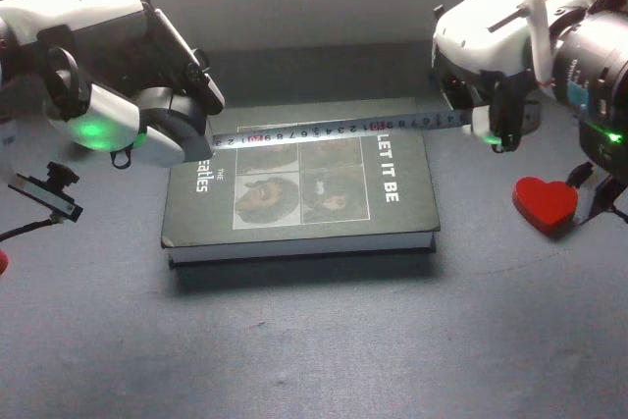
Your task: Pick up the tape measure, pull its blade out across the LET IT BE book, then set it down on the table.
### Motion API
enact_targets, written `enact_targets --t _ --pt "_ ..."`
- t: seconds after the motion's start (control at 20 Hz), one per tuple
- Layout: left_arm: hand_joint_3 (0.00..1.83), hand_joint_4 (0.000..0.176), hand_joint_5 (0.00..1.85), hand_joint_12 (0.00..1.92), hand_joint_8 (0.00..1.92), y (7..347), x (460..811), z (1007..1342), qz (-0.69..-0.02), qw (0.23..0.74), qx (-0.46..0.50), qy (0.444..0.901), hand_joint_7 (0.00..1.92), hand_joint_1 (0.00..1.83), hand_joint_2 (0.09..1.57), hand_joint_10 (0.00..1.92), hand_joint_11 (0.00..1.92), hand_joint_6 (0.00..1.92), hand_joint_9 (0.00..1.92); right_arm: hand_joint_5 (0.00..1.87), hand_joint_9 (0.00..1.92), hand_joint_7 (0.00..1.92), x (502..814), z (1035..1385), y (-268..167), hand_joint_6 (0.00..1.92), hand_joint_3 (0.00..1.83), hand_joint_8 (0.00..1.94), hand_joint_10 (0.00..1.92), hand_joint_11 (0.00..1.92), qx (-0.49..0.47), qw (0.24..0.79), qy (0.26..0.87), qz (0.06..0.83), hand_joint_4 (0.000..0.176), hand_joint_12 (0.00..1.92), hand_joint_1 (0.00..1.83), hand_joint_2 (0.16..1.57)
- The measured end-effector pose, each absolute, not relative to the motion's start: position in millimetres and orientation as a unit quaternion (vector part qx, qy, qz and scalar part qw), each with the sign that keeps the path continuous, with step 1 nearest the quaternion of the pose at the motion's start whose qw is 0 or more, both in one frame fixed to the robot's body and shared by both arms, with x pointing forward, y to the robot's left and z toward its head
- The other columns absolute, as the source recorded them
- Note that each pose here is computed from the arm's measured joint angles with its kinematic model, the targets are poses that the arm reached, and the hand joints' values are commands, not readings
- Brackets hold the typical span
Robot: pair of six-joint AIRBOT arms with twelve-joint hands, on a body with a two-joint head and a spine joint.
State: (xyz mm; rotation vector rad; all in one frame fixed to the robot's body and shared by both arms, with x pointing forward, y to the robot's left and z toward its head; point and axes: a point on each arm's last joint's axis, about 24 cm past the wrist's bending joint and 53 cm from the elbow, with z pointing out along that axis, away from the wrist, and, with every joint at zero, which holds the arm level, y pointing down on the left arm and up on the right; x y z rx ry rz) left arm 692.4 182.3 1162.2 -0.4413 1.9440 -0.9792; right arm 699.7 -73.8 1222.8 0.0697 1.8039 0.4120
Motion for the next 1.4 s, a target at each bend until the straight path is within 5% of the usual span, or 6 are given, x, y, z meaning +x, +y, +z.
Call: enact_targets --t 1.0,1.05,1.15,1.3,1.35,1.4 --pt "0.00 0.000 1.33 0.86 0.80 180 692 1165 -0.402 0.444 -0.182 0.780 1.10 1.40 1.04 1.11 1.17 0.03 1.06 0.84 0.90 0.89 713 1229 -111 1.19 0.00 1.16 0.65 0.65 0.017 0.619 0.769 0.159 0.029 1.29 1.18 1.18" --pt "0.00 0.000 1.33 0.86 0.80 180 692 1165 -0.402 0.444 -0.182 0.780 1.10 1.40 1.04 1.11 1.17 0.03 1.06 0.84 0.81 0.92 713 1229 -111 1.16 0.00 1.09 1.20 0.65 0.017 0.619 0.769 0.159 0.000 1.30 1.32 1.17" --pt "0.00 0.000 1.33 0.86 0.80 180 692 1164 -0.401 0.444 -0.182 0.780 1.10 1.40 1.04 1.11 1.18 0.03 1.06 0.84 0.78 0.91 714 1229 -111 1.17 0.00 1.08 1.35 0.65 0.017 0.620 0.768 0.159 0.000 1.30 1.35 1.17" --pt "0.00 0.000 1.35 0.86 0.83 180 692 1165 -0.402 0.444 -0.182 0.780 1.08 1.40 1.04 1.12 1.18 0.03 1.06 0.84 0.79 0.90 717 1229 -114 1.18 0.00 1.14 0.99 0.65 0.019 0.620 0.768 0.158 0.000 1.30 1.21 1.18" --pt "0.00 0.000 1.34 0.86 0.82 180 692 1165 -0.402 0.444 -0.182 0.780 1.09 1.40 1.04 1.12 1.18 0.03 1.06 0.84 0.86 0.89 718 1230 -114 1.19 0.00 1.15 0.73 0.65 0.019 0.620 0.768 0.158 0.029 1.28 1.18 1.18" --pt "0.00 0.000 1.34 0.86 0.81 180 692 1165 -0.402 0.444 -0.182 0.780 1.09 1.40 1.04 1.11 1.19 0.03 1.06 0.85 0.87 0.89 719 1230 -116 1.20 0.00 1.15 0.70 0.65 0.020 0.621 0.768 0.157 0.033 1.28 1.18 1.18"
